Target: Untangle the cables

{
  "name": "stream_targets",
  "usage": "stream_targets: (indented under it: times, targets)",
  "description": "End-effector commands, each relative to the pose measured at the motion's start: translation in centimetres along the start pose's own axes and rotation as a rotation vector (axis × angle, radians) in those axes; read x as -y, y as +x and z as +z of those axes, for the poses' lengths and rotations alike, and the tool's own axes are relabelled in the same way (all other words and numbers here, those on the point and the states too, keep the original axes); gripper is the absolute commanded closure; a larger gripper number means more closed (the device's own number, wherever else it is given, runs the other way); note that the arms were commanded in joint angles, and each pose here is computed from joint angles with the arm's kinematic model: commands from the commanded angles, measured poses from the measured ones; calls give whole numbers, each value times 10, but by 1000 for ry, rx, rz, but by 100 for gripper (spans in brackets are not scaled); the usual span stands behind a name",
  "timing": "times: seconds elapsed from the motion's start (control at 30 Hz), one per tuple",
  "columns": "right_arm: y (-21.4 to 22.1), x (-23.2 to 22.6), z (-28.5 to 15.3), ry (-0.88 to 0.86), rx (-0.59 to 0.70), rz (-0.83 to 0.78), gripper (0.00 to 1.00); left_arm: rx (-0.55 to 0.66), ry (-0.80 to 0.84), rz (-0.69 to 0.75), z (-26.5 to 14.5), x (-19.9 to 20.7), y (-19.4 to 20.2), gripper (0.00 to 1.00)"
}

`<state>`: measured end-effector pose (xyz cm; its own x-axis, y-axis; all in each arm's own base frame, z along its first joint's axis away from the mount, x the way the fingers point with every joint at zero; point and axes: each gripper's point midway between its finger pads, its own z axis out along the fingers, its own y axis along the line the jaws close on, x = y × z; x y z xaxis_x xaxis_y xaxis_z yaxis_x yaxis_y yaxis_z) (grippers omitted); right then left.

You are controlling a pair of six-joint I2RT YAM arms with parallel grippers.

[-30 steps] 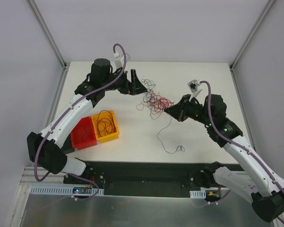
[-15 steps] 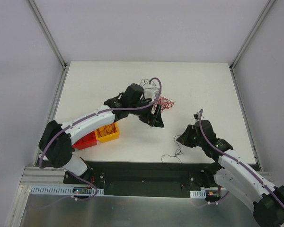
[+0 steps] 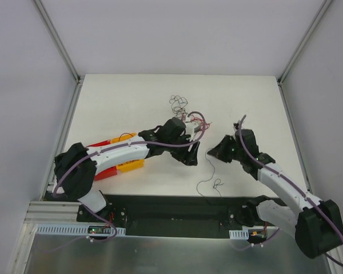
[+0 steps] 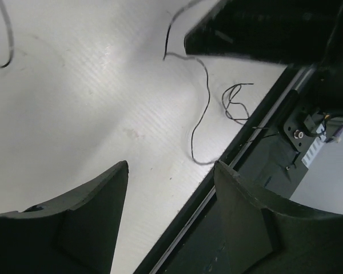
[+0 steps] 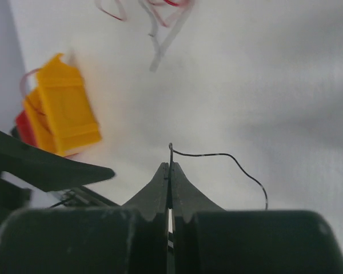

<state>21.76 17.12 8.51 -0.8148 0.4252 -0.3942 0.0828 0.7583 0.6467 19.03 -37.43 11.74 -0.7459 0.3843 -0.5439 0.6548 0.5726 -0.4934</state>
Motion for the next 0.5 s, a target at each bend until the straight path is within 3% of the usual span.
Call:
stream_targets:
  times: [0.0, 0.1, 0.2, 0.47]
  targets:
    - [-74, -126, -21, -378, 108, -26, 100, 243, -112, 7, -51, -7, -31, 40]
    - [-94, -155, -26, -436, 123, -32, 100, 334, -155, -2, -78, -11, -33, 35]
    - [-100, -164, -25, -449, 117, -25, 100, 366, -154, -1, -92, -12, -31, 22]
    - [-68, -125, -10, -411, 68, 35, 100, 242, -107, -11, -62, -15, -23, 19]
